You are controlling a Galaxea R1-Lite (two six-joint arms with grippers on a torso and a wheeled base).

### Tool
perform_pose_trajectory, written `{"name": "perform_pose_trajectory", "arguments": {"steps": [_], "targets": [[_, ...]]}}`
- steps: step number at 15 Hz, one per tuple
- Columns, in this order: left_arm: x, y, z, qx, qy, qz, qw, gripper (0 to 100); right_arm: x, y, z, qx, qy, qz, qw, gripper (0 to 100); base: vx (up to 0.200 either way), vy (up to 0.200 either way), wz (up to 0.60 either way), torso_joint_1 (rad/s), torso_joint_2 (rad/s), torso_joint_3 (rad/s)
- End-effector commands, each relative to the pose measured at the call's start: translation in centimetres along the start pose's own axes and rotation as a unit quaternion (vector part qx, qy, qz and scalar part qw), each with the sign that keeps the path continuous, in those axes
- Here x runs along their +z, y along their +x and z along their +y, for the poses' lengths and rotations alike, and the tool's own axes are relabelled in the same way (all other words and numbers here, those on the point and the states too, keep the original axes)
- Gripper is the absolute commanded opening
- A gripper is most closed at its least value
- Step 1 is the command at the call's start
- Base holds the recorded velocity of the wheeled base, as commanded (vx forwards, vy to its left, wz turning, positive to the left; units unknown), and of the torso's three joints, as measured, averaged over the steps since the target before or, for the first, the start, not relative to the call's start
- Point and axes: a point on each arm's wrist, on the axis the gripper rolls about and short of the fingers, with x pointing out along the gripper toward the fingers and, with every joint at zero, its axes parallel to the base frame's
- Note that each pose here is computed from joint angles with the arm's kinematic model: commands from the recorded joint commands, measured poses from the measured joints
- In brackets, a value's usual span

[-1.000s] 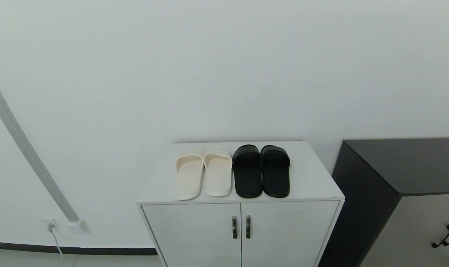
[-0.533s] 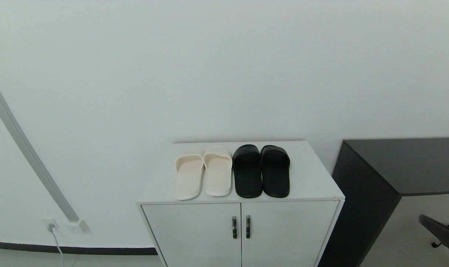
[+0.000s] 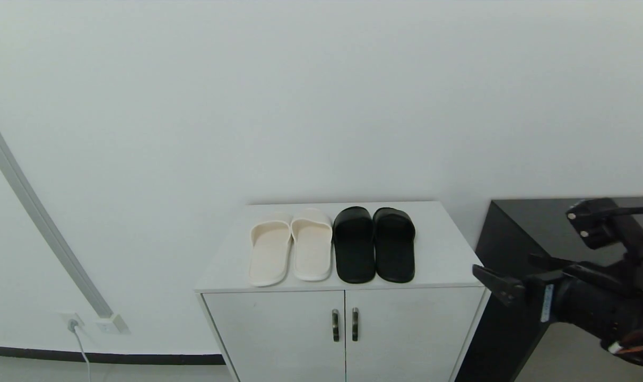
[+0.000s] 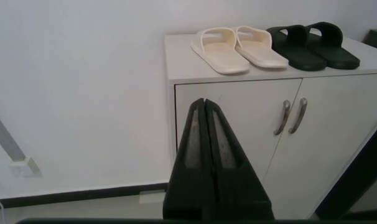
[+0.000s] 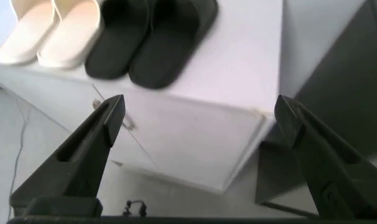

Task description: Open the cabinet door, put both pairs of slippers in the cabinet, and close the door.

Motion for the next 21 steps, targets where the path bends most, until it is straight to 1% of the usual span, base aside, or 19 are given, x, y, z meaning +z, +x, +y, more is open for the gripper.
{"name": "perform_pose_trajectory", "arguments": {"steps": [1,3,4,6,7,8,11,14,16,19,21], "targets": [[0.0,0.0,0.0,0.000,0.000,0.001,1.0000,0,0.5,4.3,3.9,0.004,-0.015,0.008,1.000,100,0.000,0.000,0.00,0.000,0.00,0.000],[0.0,0.0,0.0,0.000,0.000,0.001,1.0000,0,1.4,6.1,4.9,-0.007,-0.012,-0.003,1.000,100,0.000,0.000,0.00,0.000,0.00,0.000],[0.0,0.0,0.0,0.000,0.000,0.001,1.0000,0,1.7,7.5,5.9,-0.010,-0.013,-0.006,1.000,100,0.000,0.000,0.00,0.000,0.00,0.000],[0.0,0.0,0.0,0.000,0.000,0.001,1.0000,0,1.5,9.9,8.0,-0.032,-0.017,-0.009,0.999,100,0.000,0.000,0.00,0.000,0.00,0.000],[0.0,0.0,0.0,0.000,0.000,0.001,1.0000,0,1.4,10.4,8.5,-0.035,-0.015,-0.010,0.999,100,0.000,0.000,0.00,0.000,0.00,0.000],[0.0,0.0,0.0,0.000,0.000,0.001,1.0000,0,1.4,12.0,9.4,-0.037,-0.001,-0.011,0.999,100,0.000,0.000,0.00,0.000,0.00,0.000],[0.0,0.0,0.0,0.000,0.000,0.001,1.0000,0,0.7,15.6,10.7,-0.058,0.019,-0.012,0.998,100,0.000,0.000,0.00,0.000,0.00,0.000],[0.0,0.0,0.0,0.000,0.000,0.001,1.0000,0,-0.3,18.3,11.2,-0.075,0.019,-0.008,0.997,100,0.000,0.000,0.00,0.000,0.00,0.000],[0.0,0.0,0.0,0.000,0.000,0.001,1.0000,0,-1.1,20.6,10.9,-0.089,0.019,-0.004,0.996,100,0.000,0.000,0.00,0.000,0.00,0.000],[0.0,0.0,0.0,0.000,0.000,0.001,1.0000,0,-2.3,22.6,10.6,-0.101,0.017,0.005,0.995,100,0.000,0.000,0.00,0.000,0.00,0.000],[0.0,0.0,0.0,0.000,0.000,0.001,1.0000,0,-2.4,23.4,10.7,-0.102,0.016,0.003,0.995,100,0.000,0.000,0.00,0.000,0.00,0.000]]}}
